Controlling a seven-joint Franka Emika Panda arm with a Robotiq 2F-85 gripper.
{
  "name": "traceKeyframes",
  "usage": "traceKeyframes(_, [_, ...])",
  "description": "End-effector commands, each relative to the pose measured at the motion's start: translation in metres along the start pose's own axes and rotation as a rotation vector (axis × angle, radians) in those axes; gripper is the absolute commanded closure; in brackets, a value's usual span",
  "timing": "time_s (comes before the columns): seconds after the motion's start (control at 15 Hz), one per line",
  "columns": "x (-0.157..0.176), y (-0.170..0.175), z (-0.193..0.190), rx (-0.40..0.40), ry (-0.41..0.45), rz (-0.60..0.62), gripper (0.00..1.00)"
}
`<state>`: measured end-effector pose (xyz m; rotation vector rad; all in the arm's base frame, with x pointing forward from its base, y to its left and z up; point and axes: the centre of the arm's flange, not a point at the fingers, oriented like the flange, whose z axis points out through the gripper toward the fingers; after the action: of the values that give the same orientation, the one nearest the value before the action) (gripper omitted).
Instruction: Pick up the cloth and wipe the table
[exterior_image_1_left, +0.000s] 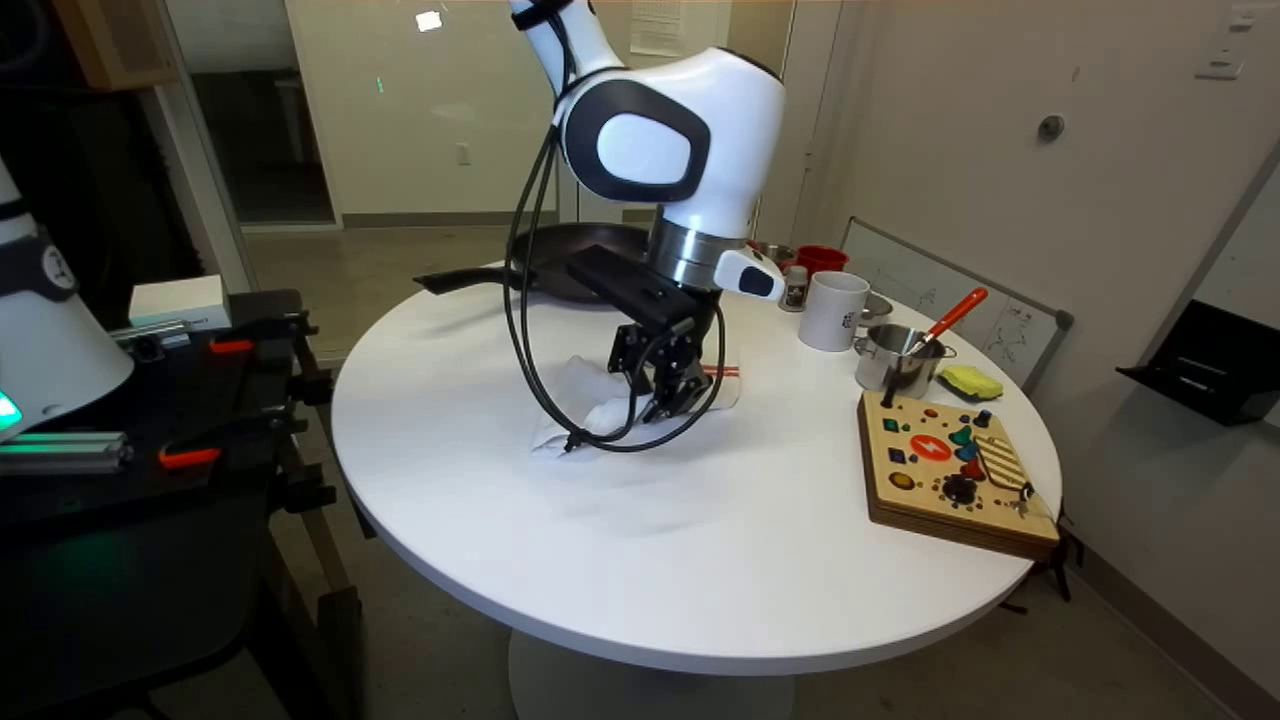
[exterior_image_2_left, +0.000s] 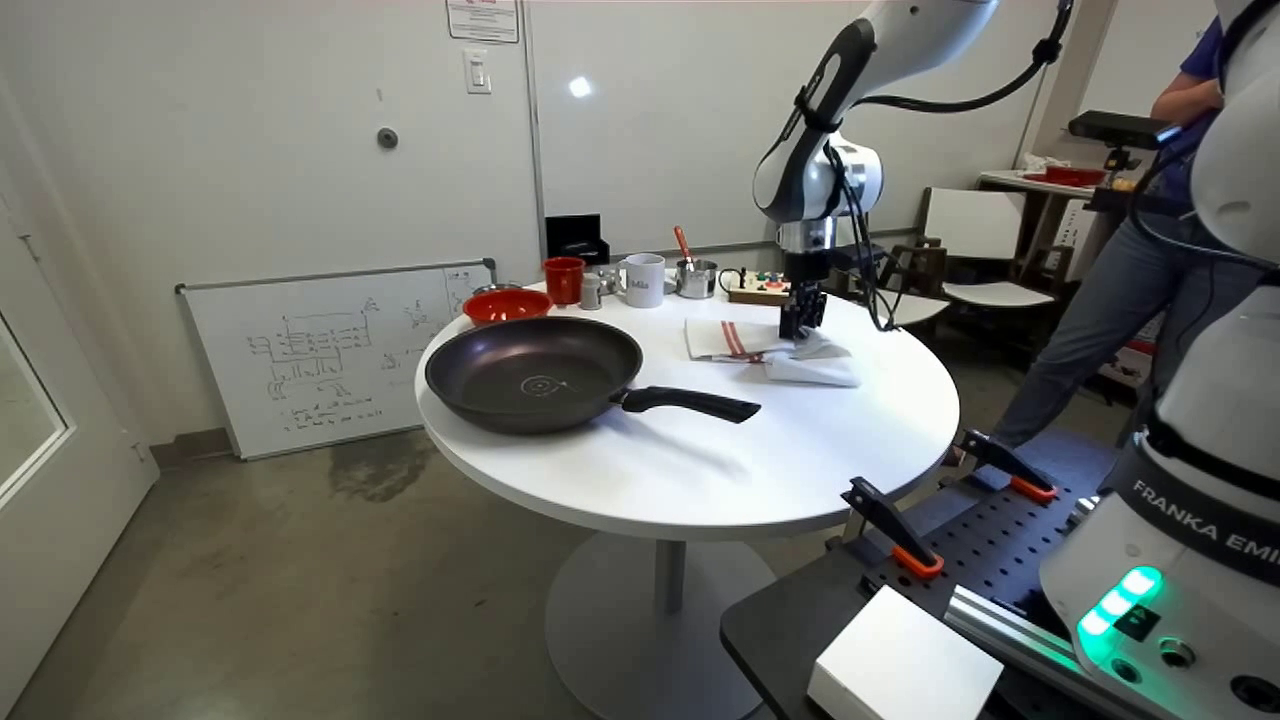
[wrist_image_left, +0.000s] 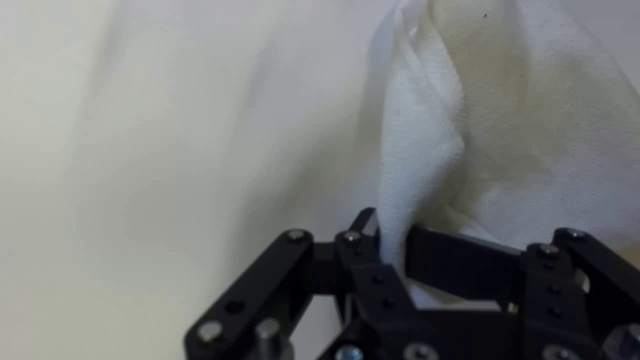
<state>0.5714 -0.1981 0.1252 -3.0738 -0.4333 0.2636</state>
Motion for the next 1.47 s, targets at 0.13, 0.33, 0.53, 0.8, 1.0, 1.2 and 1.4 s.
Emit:
traceKeyframes(0.13, [0.003, 0.000, -0.001, -0.001, 0.000, -0.003, 0.96])
traceKeyframes(0.33, [0.003, 0.000, -0.001, -0.001, 0.000, -0.003, 0.96])
traceKeyframes(0.53, [0.013, -0.005, 0.004, 0.002, 0.010, 0.014, 0.97])
traceKeyframes(0.8, [0.051, -0.024, 0.021, -0.046, 0.040, 0.049, 0.98])
traceKeyframes(1.0, [0.083, -0.046, 0.044, -0.062, 0.042, 0.056, 0.98])
traceKeyframes(1.2, [0.114, -0.065, 0.039, -0.071, 0.045, 0.021, 0.97])
traceKeyframes(1.4, [0.142, -0.066, 0.015, -0.086, 0.053, -0.011, 0.98])
